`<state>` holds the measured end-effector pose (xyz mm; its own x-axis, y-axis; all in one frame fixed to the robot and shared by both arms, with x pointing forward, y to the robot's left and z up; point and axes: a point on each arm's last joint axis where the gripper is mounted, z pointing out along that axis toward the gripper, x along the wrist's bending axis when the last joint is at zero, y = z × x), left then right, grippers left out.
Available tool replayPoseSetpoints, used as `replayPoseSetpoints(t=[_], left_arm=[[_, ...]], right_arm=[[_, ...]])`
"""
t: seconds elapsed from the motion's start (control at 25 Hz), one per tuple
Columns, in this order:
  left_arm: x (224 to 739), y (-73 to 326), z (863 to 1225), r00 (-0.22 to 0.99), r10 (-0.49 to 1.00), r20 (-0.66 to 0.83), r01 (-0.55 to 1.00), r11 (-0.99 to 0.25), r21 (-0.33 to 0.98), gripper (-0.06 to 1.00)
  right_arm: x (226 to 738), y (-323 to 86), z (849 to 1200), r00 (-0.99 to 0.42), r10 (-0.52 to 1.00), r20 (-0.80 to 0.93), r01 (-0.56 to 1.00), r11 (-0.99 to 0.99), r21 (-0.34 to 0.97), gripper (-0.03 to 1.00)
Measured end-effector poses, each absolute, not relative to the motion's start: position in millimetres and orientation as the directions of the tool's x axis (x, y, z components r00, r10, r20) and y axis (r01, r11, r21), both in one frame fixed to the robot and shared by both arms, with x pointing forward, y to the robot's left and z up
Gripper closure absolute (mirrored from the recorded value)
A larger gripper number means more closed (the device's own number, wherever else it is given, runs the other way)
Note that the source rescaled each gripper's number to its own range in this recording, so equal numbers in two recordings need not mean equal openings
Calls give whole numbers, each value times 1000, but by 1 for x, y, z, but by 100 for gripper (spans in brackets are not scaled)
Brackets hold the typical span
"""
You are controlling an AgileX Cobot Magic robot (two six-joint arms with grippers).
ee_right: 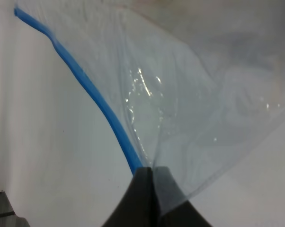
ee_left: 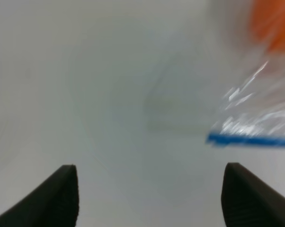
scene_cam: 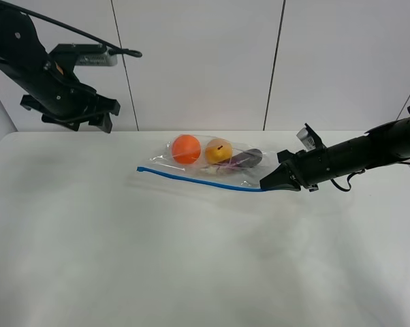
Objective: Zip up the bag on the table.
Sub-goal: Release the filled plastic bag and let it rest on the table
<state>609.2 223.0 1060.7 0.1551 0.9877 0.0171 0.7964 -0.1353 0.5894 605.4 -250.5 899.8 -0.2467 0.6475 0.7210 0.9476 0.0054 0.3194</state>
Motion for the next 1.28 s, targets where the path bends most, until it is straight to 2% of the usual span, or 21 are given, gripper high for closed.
replayPoseSetpoints(t=[0.12, 0.28, 0.44, 0.56, 0.8, 1.12, 1.28], left_arm=[[604, 219, 1077, 196, 980, 34, 741, -171, 649, 13], [597, 221, 1090, 300, 944, 138, 677, -312, 667, 13], [586, 223, 1094, 391, 886, 249, 583, -447, 679, 13], [578, 225, 1090, 417, 863, 287, 543, -489, 683, 13], [564, 227, 1071, 417, 864, 281, 533, -483, 695, 13], [519, 237, 1066, 335, 925, 179, 519, -339, 785, 13], [495, 242, 1078, 288, 950, 118, 529, -260, 808, 13]], right_arm=[[605, -250, 900, -247, 647, 721, 948, 5, 319, 97], [605, -251, 900, -249, 649, 719, 948, 10, 319, 97], [605, -251, 900, -250, 649, 718, 948, 12, 319, 97], [605, -251, 899, -250, 650, 718, 948, 12, 319, 97], [605, -251, 899, -252, 649, 718, 948, 17, 318, 97], [604, -251, 899, -260, 652, 712, 948, 33, 317, 97], [603, -251, 899, -261, 651, 713, 948, 35, 316, 97]])
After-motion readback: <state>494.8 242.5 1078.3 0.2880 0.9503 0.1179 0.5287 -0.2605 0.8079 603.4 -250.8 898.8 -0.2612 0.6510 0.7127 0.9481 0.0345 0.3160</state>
